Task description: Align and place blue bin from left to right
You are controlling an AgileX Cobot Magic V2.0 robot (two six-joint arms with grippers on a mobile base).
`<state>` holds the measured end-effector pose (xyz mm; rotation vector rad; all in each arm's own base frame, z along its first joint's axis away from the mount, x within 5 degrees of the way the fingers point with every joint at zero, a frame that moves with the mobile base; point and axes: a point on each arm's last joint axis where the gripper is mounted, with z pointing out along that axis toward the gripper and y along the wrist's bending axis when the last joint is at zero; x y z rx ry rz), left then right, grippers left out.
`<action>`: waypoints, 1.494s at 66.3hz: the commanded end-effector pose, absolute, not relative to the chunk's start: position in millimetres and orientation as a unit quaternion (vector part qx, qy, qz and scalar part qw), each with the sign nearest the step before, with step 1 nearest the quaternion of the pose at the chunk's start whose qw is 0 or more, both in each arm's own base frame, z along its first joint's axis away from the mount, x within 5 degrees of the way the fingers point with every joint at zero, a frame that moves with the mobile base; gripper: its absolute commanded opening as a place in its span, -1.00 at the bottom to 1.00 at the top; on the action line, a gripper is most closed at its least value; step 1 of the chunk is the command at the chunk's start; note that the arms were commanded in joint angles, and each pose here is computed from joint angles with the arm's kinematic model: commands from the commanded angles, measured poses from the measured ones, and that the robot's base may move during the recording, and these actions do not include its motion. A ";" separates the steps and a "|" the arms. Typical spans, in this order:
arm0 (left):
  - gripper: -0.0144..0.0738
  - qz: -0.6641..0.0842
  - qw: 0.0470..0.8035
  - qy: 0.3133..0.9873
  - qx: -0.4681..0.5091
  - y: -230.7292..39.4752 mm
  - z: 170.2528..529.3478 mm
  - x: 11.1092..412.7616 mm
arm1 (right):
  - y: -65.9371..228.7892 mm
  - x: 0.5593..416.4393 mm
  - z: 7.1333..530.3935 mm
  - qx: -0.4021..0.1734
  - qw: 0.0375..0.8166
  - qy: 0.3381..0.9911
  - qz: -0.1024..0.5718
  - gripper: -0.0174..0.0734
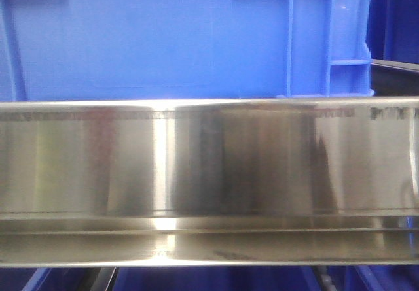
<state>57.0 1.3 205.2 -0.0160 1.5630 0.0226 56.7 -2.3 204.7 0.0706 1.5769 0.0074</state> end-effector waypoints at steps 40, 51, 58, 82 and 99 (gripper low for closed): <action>-0.92 0.011 0.754 0.656 -0.007 1.5 217.8 55.6 | -2.3 56.4 208.0 0.029 0.718 0.696 0.001 -0.77; -0.92 0.013 0.775 0.632 -0.008 1.8 223.5 54.6 | -2.3 56.1 212.6 0.028 0.735 0.678 0.001 -0.77; -0.92 0.012 0.798 0.603 -0.011 2.2 230.1 53.0 | -2.3 55.1 221.0 0.031 0.766 0.642 0.005 -0.77; -0.44 0.047 0.780 0.624 0.017 1.3 331.9 19.3 | -0.3 13.1 339.9 0.032 0.799 0.601 0.014 -0.76; 0.20 0.044 0.745 0.666 0.014 1.9 401.7 28.1 | 0.5 12.9 409.8 0.035 0.784 0.619 0.023 -0.30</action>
